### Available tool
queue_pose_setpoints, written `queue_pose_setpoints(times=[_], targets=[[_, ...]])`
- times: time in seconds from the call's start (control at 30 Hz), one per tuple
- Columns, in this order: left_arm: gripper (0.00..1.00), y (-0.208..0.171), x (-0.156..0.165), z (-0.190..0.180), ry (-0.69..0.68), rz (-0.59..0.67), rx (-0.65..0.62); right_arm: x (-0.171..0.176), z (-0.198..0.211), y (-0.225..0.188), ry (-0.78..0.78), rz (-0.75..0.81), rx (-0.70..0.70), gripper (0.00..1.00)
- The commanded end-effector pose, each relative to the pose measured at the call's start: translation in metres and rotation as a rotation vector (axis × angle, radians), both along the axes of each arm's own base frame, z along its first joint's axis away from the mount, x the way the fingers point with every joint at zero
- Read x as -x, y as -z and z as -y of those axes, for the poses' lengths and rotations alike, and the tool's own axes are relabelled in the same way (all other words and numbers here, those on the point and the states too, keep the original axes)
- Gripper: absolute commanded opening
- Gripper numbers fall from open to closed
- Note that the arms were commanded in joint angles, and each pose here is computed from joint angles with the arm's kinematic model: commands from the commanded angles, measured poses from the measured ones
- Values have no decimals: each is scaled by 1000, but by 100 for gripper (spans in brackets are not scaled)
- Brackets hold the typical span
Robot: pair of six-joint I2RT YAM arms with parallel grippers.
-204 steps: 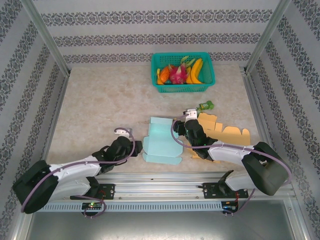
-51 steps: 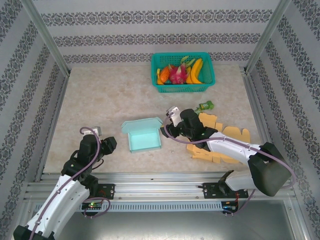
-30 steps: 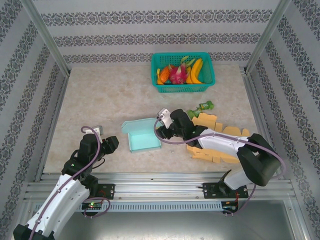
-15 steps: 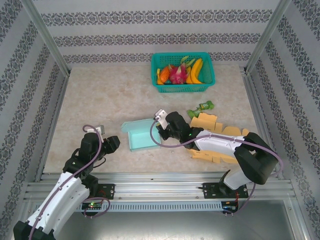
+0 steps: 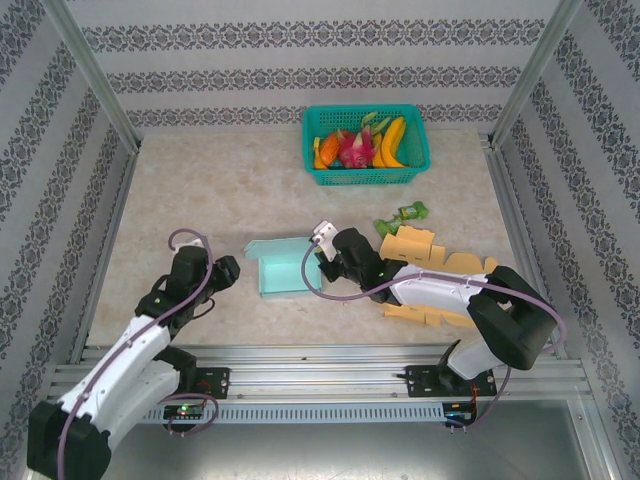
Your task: Fold the paper box
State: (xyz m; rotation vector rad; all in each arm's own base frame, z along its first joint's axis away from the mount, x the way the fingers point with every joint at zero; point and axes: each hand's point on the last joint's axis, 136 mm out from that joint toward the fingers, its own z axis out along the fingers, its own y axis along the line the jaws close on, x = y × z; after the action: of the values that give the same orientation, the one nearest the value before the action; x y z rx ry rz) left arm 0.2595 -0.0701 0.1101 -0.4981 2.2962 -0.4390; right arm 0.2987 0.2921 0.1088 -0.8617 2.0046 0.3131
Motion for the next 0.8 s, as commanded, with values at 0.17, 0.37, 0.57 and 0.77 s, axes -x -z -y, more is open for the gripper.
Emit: queue_pose_setpoints(times=[0.17, 0.37, 0.57, 0.77], targets=[[51, -13, -43, 30, 41, 2, 89, 1, -6, -17, 19, 0, -80, 6], [51, -34, -46, 37, 87, 53, 97, 2, -10, -19, 1, -8, -90, 6], [53, -44, -29, -8, -20, 8, -110, 2, 1, -19, 20, 7, -70, 7], [53, -29, -37, -7, -30, -54, -53, 6, 4, -15, 16, -1, -67, 7]])
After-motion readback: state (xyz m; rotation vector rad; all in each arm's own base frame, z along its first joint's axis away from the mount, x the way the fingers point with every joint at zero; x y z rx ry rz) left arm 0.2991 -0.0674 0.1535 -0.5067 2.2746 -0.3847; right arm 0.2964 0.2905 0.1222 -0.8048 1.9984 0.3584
